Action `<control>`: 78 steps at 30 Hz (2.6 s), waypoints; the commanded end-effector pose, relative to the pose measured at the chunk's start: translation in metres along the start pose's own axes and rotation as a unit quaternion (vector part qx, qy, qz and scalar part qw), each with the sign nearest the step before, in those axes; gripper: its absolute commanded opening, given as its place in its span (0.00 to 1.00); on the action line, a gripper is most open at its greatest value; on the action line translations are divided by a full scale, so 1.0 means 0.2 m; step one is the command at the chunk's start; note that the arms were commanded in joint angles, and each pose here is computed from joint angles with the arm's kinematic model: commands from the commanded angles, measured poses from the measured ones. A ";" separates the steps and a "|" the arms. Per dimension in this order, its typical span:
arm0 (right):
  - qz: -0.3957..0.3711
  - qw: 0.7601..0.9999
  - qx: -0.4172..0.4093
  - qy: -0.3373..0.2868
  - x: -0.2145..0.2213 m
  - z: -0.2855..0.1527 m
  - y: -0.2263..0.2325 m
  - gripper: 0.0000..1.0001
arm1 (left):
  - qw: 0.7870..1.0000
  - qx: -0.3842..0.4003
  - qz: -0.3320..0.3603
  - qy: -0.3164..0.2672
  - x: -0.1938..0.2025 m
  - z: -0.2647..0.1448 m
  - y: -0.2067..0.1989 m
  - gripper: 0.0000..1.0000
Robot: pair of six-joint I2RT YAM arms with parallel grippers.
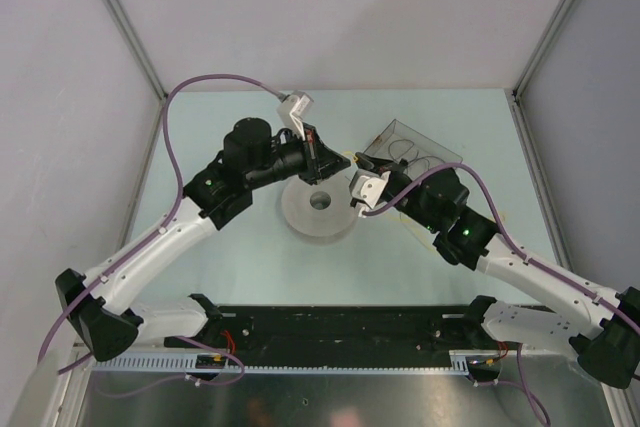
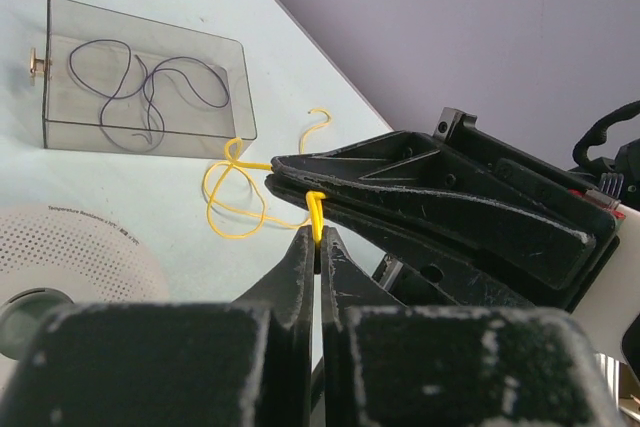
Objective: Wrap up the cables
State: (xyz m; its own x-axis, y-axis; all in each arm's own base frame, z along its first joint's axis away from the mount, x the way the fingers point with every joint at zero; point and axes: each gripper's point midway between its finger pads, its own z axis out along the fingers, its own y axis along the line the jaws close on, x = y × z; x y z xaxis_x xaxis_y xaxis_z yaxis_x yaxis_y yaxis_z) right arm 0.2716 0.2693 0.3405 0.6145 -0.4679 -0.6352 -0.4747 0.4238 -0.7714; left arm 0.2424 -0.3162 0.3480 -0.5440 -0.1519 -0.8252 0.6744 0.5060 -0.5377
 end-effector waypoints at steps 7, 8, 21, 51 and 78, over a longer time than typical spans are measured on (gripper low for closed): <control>0.000 0.999 0.020 -0.027 -0.09 -0.04 -0.12 0.00 | 0.999 0.019 0.038 -0.011 -0.05 -0.04 -0.02 0.32; 0.006 0.999 0.020 -0.024 -0.08 -0.05 -0.12 0.00 | 0.999 0.026 0.046 -0.010 -0.06 -0.06 -0.02 0.42; 0.158 0.982 0.021 0.100 0.36 -0.23 -0.16 0.00 | 0.996 -0.009 -0.004 0.092 0.21 -0.39 0.79 0.87; 0.256 0.947 -0.035 0.192 0.76 -0.26 -0.04 0.00 | 0.936 0.112 -0.243 0.228 0.78 -0.03 1.26 0.33; 0.244 0.941 -0.191 0.137 0.32 -0.31 0.22 0.00 | 0.857 0.079 0.420 0.288 0.84 -0.33 0.58 0.03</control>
State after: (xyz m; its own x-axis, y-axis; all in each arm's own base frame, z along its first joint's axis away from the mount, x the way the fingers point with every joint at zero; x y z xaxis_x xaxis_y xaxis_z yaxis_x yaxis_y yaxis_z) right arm 0.2693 0.1907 0.2599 0.0392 -0.4840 -0.8742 -0.8365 0.4627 -0.2936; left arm 0.1795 -0.2268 0.1622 -0.0957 0.6201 -0.7787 0.9895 0.1447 -0.0064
